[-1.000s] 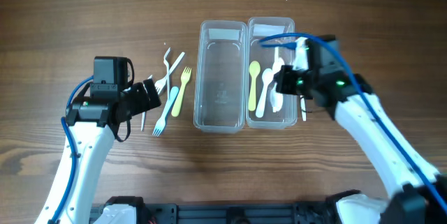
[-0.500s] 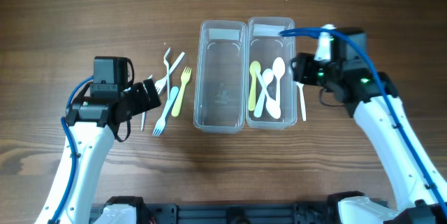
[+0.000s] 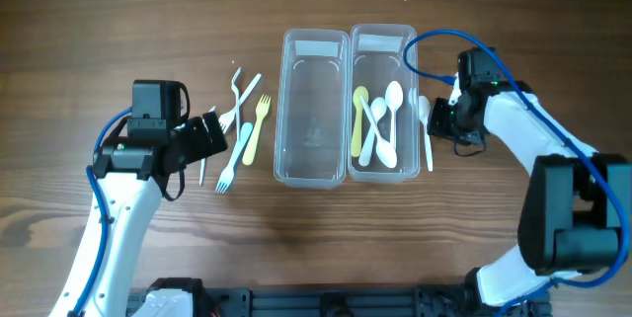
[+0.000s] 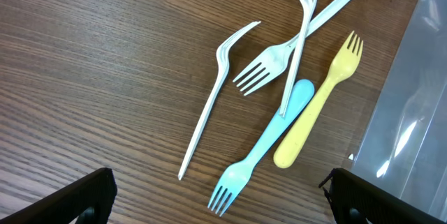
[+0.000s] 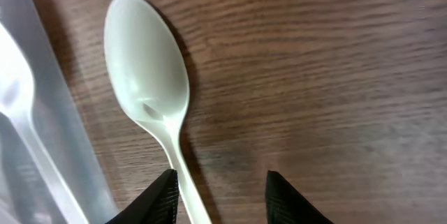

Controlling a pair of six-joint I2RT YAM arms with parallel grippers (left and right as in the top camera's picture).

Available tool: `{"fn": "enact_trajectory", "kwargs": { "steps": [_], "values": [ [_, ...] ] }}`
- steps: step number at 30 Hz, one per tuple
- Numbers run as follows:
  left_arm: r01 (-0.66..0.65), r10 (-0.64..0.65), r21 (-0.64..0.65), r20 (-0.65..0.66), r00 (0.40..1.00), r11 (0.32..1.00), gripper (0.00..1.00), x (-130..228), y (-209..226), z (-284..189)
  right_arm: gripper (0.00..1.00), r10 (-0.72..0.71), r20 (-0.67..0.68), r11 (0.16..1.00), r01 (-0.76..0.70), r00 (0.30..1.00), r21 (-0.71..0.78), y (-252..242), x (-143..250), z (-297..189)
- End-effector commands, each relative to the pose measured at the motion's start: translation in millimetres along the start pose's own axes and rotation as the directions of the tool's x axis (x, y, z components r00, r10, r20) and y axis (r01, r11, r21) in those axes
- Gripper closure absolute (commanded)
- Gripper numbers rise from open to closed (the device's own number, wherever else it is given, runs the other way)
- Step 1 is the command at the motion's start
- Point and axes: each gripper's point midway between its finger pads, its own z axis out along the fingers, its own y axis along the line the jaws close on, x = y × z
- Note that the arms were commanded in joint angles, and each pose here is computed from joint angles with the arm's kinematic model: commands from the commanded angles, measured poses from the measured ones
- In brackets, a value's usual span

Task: Pack container
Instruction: 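Grasp the last white spoon and place it in the right container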

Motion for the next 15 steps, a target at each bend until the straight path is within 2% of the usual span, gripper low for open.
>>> {"fn": "enact_trajectory", "kwargs": {
  "steps": [1, 6, 8, 11, 15],
  "values": [
    [-0.013, 0.013, -0.01, 0.022, 1.0, 1.0, 0.0, -7.8, 2.0, -3.6, 0.6, -0.062, -0.051, 0.998, 0.061, 0.997, -0.015, 5.0, 12.6, 13.2],
    [-0.013, 0.013, -0.01, 0.022, 1.0, 1.0, 0.0, -7.8, 2.1, -3.6, 0.58, -0.137, -0.06, 0.99, 0.135, 0.989, -0.028, 15.8, 17.7, 16.0],
    [-0.013, 0.013, -0.01, 0.022, 1.0, 1.0, 0.0, -7.8, 2.1, -3.6, 0.61, -0.135, -0.059, 0.991, 0.135, 0.989, -0.004, 11.5, 17.1, 16.7],
    [-0.013, 0.013, -0.01, 0.022, 1.0, 1.0, 0.0, -7.8, 2.1, -3.6, 0.74, -0.134, -0.06, 0.991, 0.135, 0.989, 0.015, 6.3, 20.4, 24.0],
    [-0.013, 0.013, -0.01, 0.022, 1.0, 1.0, 0.0, -7.8, 2.1, -3.6, 0.74, -0.102, -0.104, 0.99, 0.111, 0.989, 0.089, -12.8, 38.1, 46.6]
  ]
}}
